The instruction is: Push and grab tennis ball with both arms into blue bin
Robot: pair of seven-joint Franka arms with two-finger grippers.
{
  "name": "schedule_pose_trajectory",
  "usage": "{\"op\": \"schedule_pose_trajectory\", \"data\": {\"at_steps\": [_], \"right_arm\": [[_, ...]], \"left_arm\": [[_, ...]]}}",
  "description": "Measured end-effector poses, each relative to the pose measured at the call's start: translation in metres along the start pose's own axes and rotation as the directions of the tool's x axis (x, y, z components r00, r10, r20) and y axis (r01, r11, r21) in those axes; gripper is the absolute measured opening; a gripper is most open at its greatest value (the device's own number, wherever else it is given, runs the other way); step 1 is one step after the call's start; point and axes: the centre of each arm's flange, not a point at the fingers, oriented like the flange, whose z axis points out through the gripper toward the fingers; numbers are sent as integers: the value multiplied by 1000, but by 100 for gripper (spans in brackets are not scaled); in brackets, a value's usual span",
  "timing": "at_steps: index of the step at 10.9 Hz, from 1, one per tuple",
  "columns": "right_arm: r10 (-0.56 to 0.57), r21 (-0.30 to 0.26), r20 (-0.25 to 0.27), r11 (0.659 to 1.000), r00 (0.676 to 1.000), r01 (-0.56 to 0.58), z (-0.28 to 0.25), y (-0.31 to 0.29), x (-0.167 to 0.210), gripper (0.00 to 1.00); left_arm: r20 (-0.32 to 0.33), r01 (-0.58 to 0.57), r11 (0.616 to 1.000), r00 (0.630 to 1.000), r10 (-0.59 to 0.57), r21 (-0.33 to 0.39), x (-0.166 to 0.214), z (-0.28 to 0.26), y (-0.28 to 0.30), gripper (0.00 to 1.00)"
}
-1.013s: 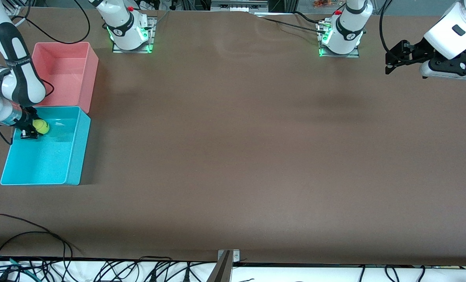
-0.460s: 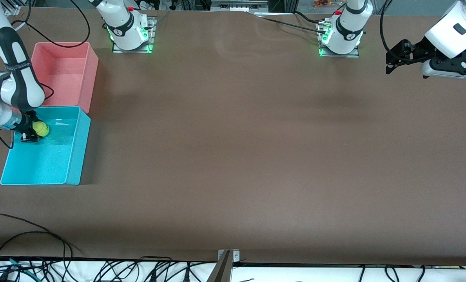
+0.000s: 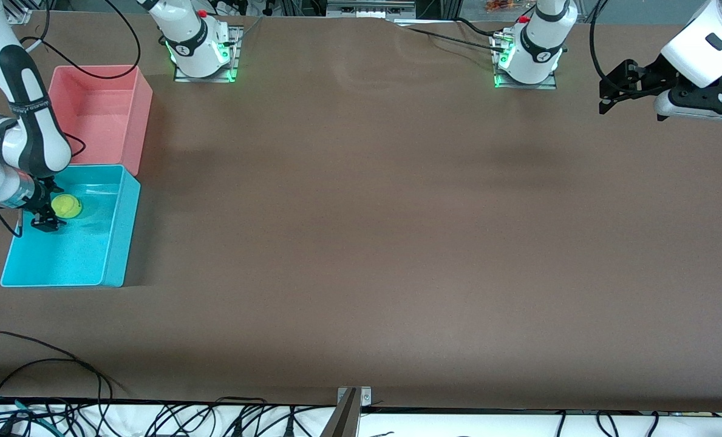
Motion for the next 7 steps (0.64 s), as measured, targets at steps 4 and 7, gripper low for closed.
{"op": "schedule_pose_trajectory", "data": {"at_steps": [4, 7], "right_arm": [[-22, -83, 29, 996, 999, 25, -73, -32, 2, 100], [-40, -122, 38, 992, 999, 44, -137, -48, 2, 100]], "left_arm": [[1, -2, 1000, 1000, 2, 0, 0, 0, 1, 100], [-19, -26, 1000, 999, 26, 2, -2, -9, 14, 100]]}}
